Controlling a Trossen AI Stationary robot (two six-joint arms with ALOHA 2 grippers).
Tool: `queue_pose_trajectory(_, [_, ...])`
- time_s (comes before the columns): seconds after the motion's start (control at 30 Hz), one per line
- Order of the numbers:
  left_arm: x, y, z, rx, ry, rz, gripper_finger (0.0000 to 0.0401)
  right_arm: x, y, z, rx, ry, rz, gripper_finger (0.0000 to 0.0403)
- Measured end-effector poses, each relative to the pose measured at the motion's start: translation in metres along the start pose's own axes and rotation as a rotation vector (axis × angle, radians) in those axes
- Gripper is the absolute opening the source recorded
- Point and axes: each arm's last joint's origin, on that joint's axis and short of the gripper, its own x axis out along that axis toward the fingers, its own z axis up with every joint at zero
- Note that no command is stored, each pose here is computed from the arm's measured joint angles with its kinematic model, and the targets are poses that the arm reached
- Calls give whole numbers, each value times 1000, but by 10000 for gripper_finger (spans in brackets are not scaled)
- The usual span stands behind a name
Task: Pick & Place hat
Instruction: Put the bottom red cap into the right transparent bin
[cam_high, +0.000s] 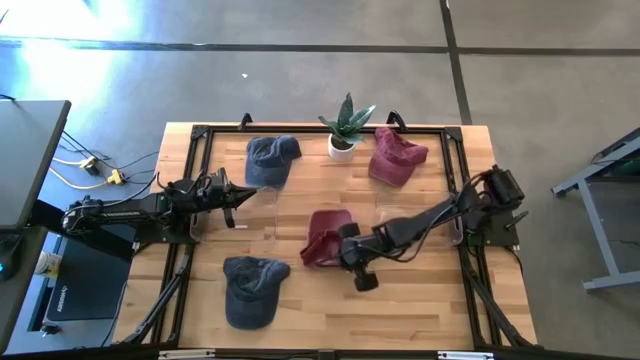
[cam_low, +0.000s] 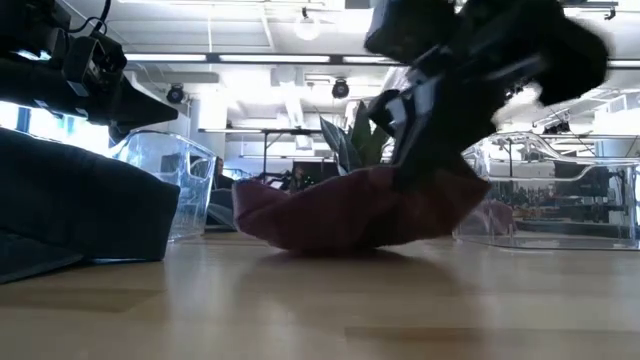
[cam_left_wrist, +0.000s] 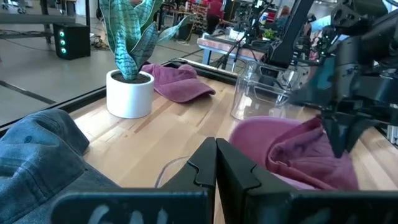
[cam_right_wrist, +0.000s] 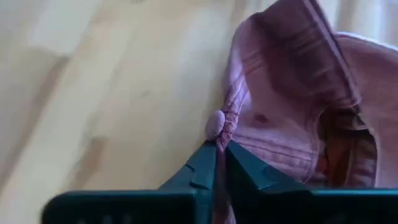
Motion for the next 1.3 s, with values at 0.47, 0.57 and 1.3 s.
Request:
queue_pose_trajectory(0.47, [0, 0, 0, 0, 1, 0, 1, -38, -32, 59, 149, -46, 27, 216])
queue_pose_trajectory(0.57, [0, 0, 0, 0, 0, 0, 1, -22, -53, 49, 98, -52, -35, 208])
queue_pose_trajectory(1.3, [0, 0, 0, 0, 0, 0, 1, 74, -84, 74, -365, 183, 232, 224])
